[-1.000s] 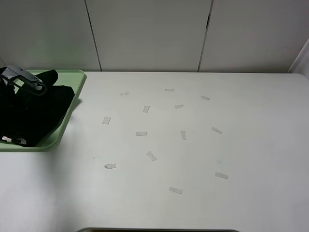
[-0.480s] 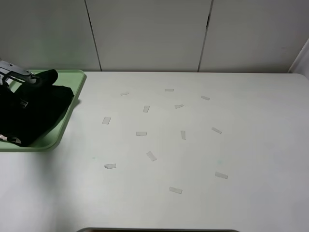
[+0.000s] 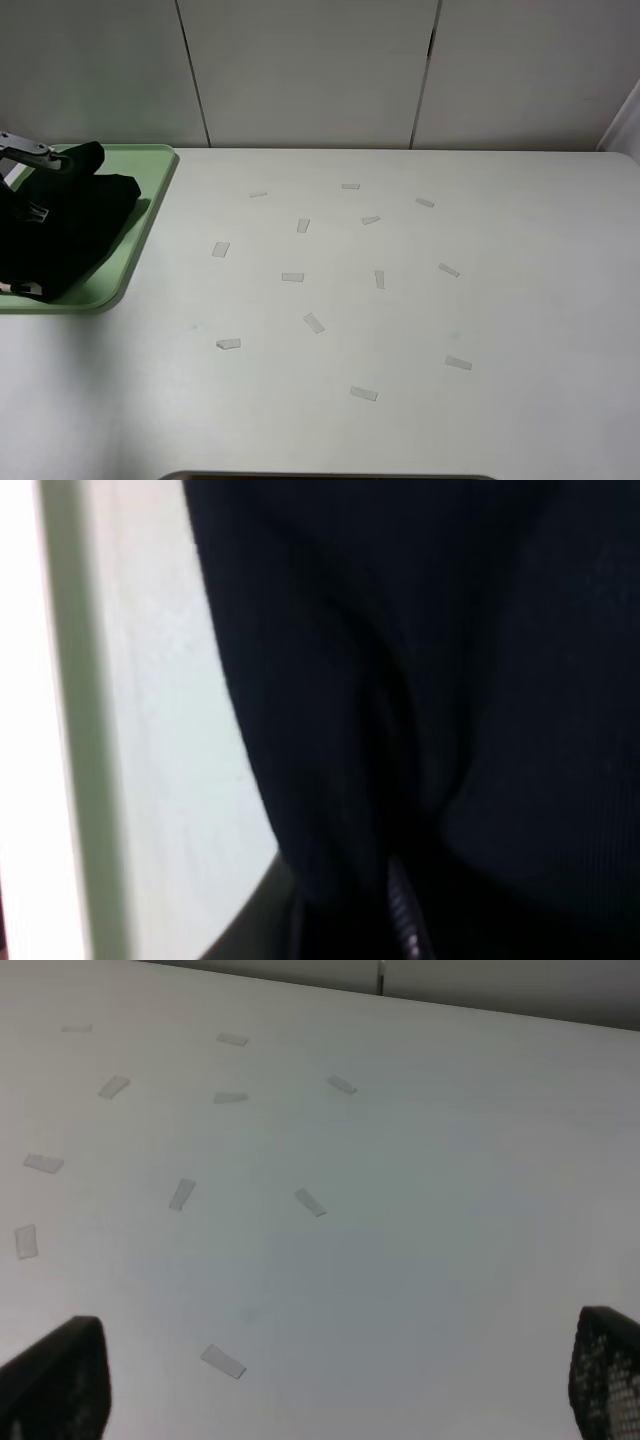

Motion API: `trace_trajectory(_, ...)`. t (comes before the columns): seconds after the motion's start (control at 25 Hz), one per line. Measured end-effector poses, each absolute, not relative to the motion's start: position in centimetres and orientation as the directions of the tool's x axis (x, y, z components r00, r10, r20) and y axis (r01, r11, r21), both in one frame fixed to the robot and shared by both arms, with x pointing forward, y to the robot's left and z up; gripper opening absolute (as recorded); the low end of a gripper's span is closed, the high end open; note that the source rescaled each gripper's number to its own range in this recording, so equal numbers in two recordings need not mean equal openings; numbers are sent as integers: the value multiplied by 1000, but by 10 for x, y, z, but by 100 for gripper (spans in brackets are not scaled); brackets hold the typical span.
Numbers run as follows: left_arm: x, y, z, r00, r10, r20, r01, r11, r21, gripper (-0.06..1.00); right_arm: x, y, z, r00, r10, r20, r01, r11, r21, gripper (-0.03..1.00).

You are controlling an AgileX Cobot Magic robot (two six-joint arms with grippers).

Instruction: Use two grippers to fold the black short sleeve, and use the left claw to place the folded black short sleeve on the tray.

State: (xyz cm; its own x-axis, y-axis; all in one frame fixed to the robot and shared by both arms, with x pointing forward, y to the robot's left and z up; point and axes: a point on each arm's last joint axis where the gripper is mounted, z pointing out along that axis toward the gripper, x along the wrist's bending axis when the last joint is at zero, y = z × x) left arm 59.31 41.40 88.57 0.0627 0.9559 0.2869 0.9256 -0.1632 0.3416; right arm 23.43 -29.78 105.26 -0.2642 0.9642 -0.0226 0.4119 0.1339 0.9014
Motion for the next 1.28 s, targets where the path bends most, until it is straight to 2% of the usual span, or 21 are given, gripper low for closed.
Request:
trace_trajectory(0.32,589,415,890,51,956,289,936,-146,320,12,234,-298,1053,-264,964,-23,412,134,901,100)
trace_trajectory(0.4,588,414,894,48,955,292,932,-148,332,15,234,-298,1053,-264,964,-23,412,134,901,100)
trace_trajectory(0.44,588,414,897,46,955,294,927,-150,343,21,234,-298,1053,-264,964,-23,412,134,901,100)
trace_trajectory(0.52,590,414,908,37,953,302,910,-157,383,40,234,-298,1053,-264,964,-23,412,134,901,100)
trace_trajectory(0.64,591,413,927,23,949,315,876,-171,450,78,234,-298,1053,-264,964,-23,412,134,901,100)
trace_trajectory(0.68,591,413,933,19,948,319,868,-174,466,86,234,-298,1053,-264,964,-23,412,134,901,100)
trace_trajectory(0.76,591,413,941,11,946,325,855,-178,487,95,234,-298,1053,-264,964,-23,412,134,901,100)
trace_trajectory(1.04,584,411,984,-26,935,354,796,-195,573,100,234,-298,1053,-264,964,-23,412,134,901,100)
trace_trajectory(1.28,555,401,1043,-112,934,339,682,-176,709,100,234,-298,1053,-264,964,-23,412,134,901,100)
